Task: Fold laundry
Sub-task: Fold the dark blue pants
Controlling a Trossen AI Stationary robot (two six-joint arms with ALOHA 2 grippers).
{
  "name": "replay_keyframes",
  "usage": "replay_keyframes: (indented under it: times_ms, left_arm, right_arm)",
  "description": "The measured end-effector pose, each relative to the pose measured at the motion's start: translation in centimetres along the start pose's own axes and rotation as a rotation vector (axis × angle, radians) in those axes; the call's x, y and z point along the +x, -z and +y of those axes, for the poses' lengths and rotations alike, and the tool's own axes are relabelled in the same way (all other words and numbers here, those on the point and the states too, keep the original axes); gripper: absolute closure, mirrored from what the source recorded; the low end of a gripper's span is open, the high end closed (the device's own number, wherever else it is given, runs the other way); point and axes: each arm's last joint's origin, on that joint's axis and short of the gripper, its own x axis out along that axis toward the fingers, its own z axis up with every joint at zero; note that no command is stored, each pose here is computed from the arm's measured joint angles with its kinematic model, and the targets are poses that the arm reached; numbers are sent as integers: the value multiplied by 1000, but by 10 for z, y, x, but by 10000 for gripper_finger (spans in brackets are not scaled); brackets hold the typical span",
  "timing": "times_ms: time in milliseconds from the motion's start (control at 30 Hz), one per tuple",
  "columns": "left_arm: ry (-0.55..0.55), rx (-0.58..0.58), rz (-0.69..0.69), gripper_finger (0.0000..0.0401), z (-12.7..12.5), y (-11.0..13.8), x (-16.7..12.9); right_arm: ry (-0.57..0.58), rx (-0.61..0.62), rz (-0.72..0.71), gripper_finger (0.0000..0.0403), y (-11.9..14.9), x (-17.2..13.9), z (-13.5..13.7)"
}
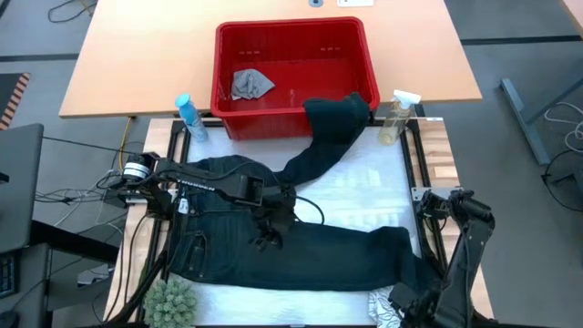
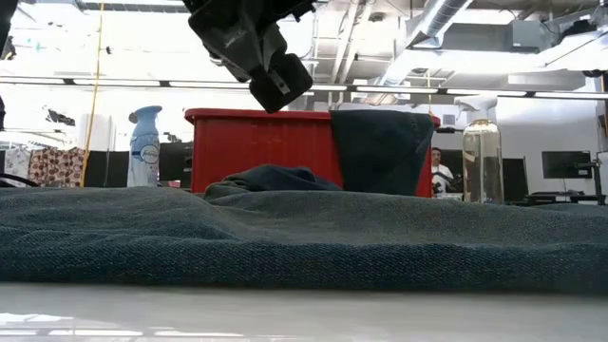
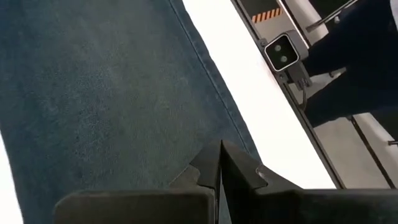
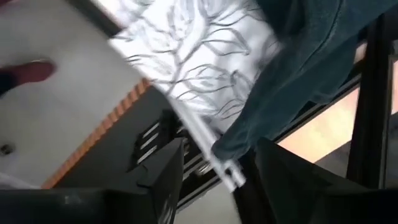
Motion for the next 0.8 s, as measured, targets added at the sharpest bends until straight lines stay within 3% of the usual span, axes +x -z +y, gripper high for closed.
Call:
replay_keyframes:
  times_ms: [233, 467, 800]
  left_arm:
    - [7, -28, 15, 401, 4, 20, 15]
    - [7, -65, 30, 401, 9, 44, 27]
    - [8, -81, 54, 401, 12, 60, 34]
  right_arm:
    - [114, 43, -12, 211, -6, 29, 0]
    - [154, 44, -17, 381, -14, 38, -2]
    - [134, -19, 25, 389, -40, 31, 3]
